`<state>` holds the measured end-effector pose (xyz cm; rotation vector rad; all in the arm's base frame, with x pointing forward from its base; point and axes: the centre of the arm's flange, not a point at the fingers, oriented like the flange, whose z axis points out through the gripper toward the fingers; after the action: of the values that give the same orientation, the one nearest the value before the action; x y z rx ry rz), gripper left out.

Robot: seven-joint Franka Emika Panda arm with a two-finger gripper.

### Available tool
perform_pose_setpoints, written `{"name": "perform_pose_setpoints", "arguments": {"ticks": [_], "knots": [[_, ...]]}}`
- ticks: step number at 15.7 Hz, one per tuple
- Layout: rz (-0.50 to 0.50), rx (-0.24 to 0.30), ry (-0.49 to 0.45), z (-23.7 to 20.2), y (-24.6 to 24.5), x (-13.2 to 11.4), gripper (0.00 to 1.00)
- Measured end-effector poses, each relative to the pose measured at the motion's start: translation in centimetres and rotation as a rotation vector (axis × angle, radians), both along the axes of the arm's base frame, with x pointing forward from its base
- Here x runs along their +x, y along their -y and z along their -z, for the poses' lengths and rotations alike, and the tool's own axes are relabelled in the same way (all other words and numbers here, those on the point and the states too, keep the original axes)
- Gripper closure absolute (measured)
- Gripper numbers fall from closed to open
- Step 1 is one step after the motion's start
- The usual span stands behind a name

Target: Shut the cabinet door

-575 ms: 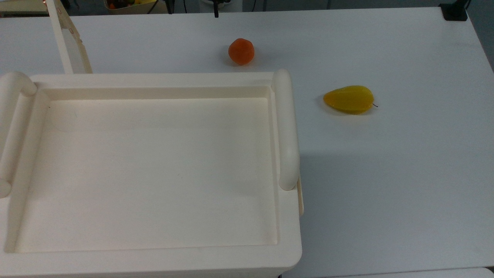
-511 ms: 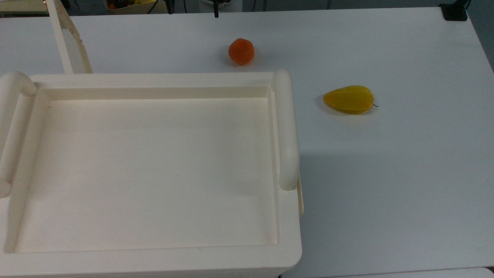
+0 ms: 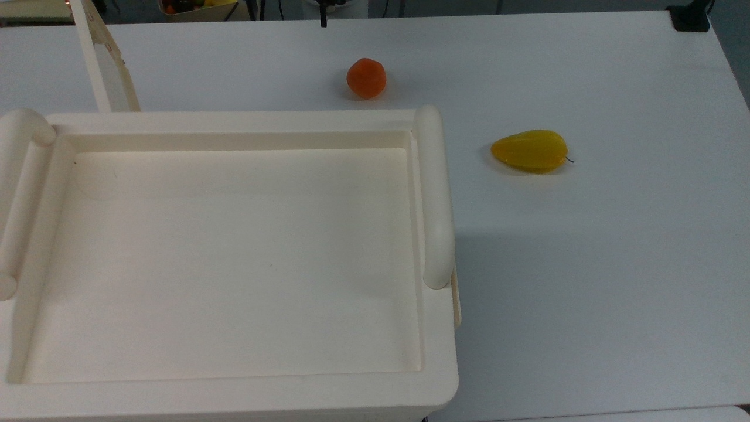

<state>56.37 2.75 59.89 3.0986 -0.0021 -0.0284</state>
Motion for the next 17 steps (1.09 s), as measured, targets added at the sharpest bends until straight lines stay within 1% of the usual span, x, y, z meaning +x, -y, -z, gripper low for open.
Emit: {"name": "perform_pose_setpoints", "arguments": {"ticks": [3,6,7,8,16,17], "knots": [[-0.020,-0.025,-0.002,0.11,0.03,0.03,0.00],[-0.028,-0.030,-0.005,0.31,-0.24,0.07,0.00],[-0.028,-0.030,-0.006,0.32,-0.24,0.07,0.01],[-0.028,-0.030,-0.006,0.32,-0.23,0.07,0.05],[-0.038,-0.030,-0.006,0.32,-0.14,0.08,0.92],[-0.040,-0.030,-0.006,0.32,-0.13,0.08,0.98]]}}
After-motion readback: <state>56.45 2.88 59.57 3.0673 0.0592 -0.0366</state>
